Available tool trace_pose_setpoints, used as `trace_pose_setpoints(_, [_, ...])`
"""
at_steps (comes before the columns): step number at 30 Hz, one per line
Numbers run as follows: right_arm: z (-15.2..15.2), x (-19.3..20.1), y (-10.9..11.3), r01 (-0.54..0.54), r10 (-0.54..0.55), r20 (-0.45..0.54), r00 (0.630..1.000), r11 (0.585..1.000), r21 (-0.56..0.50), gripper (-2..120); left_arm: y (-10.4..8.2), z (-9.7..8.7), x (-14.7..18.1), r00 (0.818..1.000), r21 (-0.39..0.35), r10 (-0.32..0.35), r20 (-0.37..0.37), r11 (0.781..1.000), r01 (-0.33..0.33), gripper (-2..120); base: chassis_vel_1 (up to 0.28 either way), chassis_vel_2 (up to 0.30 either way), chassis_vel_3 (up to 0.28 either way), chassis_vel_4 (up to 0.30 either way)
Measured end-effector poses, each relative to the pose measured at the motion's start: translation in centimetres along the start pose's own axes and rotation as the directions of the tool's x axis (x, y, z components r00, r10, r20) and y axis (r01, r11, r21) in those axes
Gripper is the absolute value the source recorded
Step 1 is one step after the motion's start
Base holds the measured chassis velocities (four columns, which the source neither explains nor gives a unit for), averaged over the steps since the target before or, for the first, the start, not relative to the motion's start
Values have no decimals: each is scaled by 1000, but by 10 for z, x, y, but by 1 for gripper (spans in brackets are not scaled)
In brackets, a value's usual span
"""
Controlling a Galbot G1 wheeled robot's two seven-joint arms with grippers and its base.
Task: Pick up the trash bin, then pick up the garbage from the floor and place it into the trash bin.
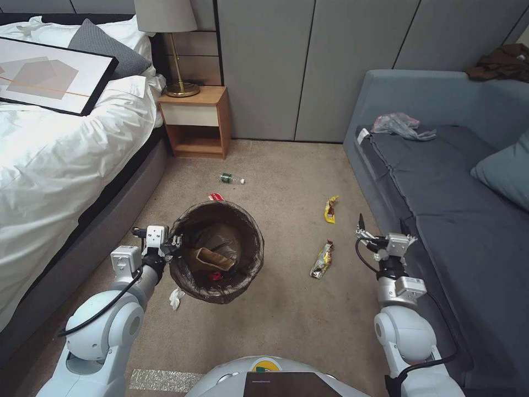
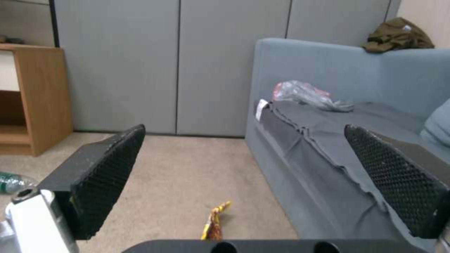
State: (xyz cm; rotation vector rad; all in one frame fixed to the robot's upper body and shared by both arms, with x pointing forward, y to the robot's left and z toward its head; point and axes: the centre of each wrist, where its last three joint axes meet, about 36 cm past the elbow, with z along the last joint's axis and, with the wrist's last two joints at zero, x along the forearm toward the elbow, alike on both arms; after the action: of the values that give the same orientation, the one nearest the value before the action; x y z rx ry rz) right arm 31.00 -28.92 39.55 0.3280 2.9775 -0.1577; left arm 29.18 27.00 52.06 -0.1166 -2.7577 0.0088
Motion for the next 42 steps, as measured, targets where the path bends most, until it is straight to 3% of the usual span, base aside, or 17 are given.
trace_pose_setpoints(29, [0,-2,7,5,-5,-16,1000,1000,-19,100,0,0,2,1000,-7,-4,1,1000,4,0,-141,137,141,-147])
trace_pose_setpoints(31, [-12,-1,13,28,-26,-75,997,999,24,100,1,0,1,1000,-8,-6,1,1000,6,0,-54,28,61,-62])
trace_pose_setpoints(32, [-19,-1,22,35,-19,-218,976,997,72,100,1,0,0,1000,-9,-7,1,1000,7,0,0,0,0,0])
trace_pose_setpoints(33, [-19,-1,22,35,-19,-218,976,997,72,100,1,0,0,1000,-9,-7,1,1000,7,0,0,0,0,0])
trace_pose_setpoints(34, [-23,-3,26,45,-27,-289,957,997,56,100,2,-1,0,1000,-9,-7,2,1000,7,0,0,0,0,0])
trace_pose_setpoints(35, [-31,-7,32,74,-75,-407,910,997,-19,100,2,-1,0,1000,-10,-9,2,1000,9,0,0,0,0,0])
trace_pose_setpoints(36, [-34,-9,36,88,-106,-463,880,994,-61,100,3,-1,0,1000,-10,-11,2,1000,11,0,0,0,0,0])
trace_pose_setpoints(37, [-34,-9,36,88,-106,-463,880,994,-61,100,3,-1,0,1000,-10,-11,2,1000,11,0,0,0,0,0])
trace_pose_setpoints(40, [-35,-20,46,113,-187,-605,774,981,-159,100,3,-1,0,1000,-11,-13,3,1000,13,0,0,0,0,0])
trace_pose_setpoints(41, [-35,-20,46,113,-187,-605,774,981,-159,100,3,-1,0,1000,-11,-13,3,1000,13,0,0,0,0,0])
trace_pose_setpoints(42, [-30,-23,49,103,-201,-651,732,977,-185,100,3,-1,0,1000,-10,-14,3,1000,14,0,0,0,0,0])
